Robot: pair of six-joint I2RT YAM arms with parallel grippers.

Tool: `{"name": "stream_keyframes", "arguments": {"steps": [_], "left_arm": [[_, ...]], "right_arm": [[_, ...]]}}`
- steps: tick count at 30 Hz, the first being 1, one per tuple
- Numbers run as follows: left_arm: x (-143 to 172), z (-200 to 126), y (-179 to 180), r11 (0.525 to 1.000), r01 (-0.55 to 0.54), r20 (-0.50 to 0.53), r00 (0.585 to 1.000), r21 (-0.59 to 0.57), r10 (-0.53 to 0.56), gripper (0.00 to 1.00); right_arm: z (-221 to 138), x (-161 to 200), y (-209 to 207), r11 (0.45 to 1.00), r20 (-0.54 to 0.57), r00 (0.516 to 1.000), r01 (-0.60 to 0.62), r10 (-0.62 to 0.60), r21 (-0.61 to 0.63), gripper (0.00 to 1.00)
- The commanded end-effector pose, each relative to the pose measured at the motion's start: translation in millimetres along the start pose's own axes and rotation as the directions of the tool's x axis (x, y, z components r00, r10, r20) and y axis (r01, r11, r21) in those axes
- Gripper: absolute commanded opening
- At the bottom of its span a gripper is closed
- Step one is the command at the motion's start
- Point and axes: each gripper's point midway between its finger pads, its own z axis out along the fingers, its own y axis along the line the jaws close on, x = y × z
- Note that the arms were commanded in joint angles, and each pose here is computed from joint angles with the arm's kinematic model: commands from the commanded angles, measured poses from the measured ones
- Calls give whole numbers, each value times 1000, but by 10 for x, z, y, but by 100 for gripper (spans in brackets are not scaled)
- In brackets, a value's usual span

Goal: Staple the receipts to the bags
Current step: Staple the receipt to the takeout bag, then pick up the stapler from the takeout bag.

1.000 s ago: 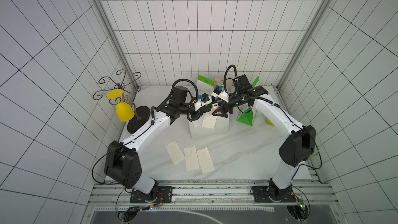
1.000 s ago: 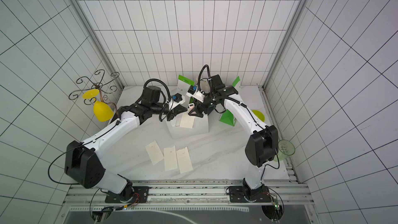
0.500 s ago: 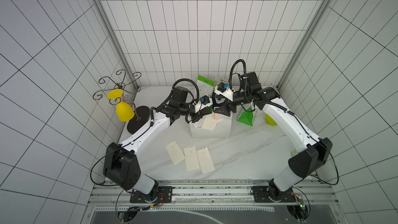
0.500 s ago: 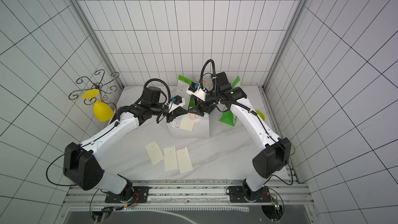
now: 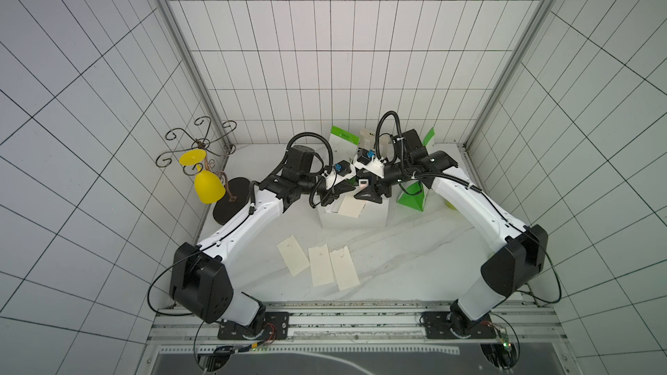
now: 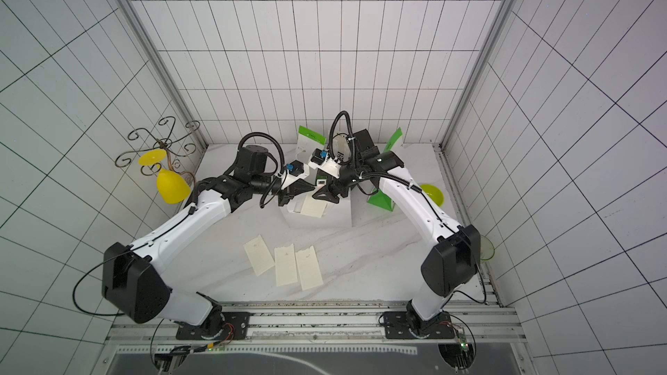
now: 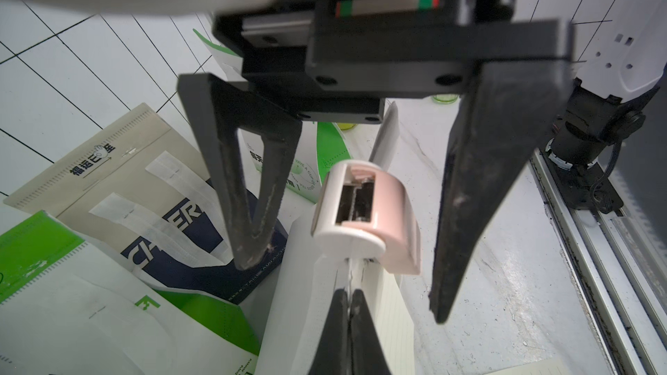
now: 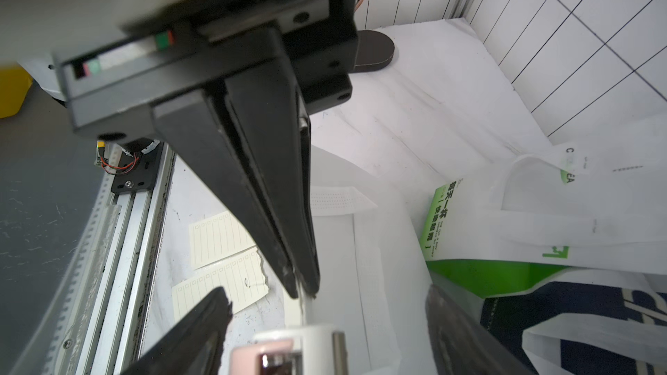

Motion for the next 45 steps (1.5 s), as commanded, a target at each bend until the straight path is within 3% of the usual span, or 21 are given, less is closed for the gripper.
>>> {"name": "stream_keyframes", "arguments": {"steps": [1,7,11,15,18,23,25,26,31,36,41,45], "left_arm": [[-171,-94,-24,999,-45,54,997,-4,46,0],[-229,-143,-32,999,-47,74,996,-9,47,0],[-259,-158,-48,999,-46,82,996,-6,46,0],[-282,-162,-63,999,-40,93,995,3,39,0],[-273,-164,-68,999,-34,93,995,5,33,0],[-288,-179,-50,999,-34,98,995,-4,34,0],[-286,-181,-39,999,-32,97,995,-12,33,0],[-278,-183,-27,999,-28,93,995,-21,30,0],[-286,-218,40,997,-4,101,995,-83,12,0],[-316,-262,123,988,41,119,993,-149,-24,0],[-364,-255,215,968,109,145,986,-227,-77,0],[-405,-271,302,931,144,165,982,-335,-92,0]], "right_arm": [[75,200,93,1000,-38,999,-5,4,-24,84],[66,222,38,1000,-30,999,-15,14,-23,76],[70,212,16,999,-29,999,-18,17,-29,63],[78,210,-66,1000,-27,999,-26,26,-6,18],[80,213,-68,999,-19,999,-29,28,-15,0],[58,182,-66,999,1,999,-32,32,-16,0],[38,141,-135,998,11,998,-55,54,19,47],[24,114,-166,997,21,998,-62,62,40,56],[-194,-129,-225,987,146,988,-76,55,144,73],[-580,-459,-163,959,335,942,-95,1,266,75],[-899,-715,-50,928,533,846,-215,20,306,75],[-916,-678,-99,837,576,814,-362,70,410,70]]}}
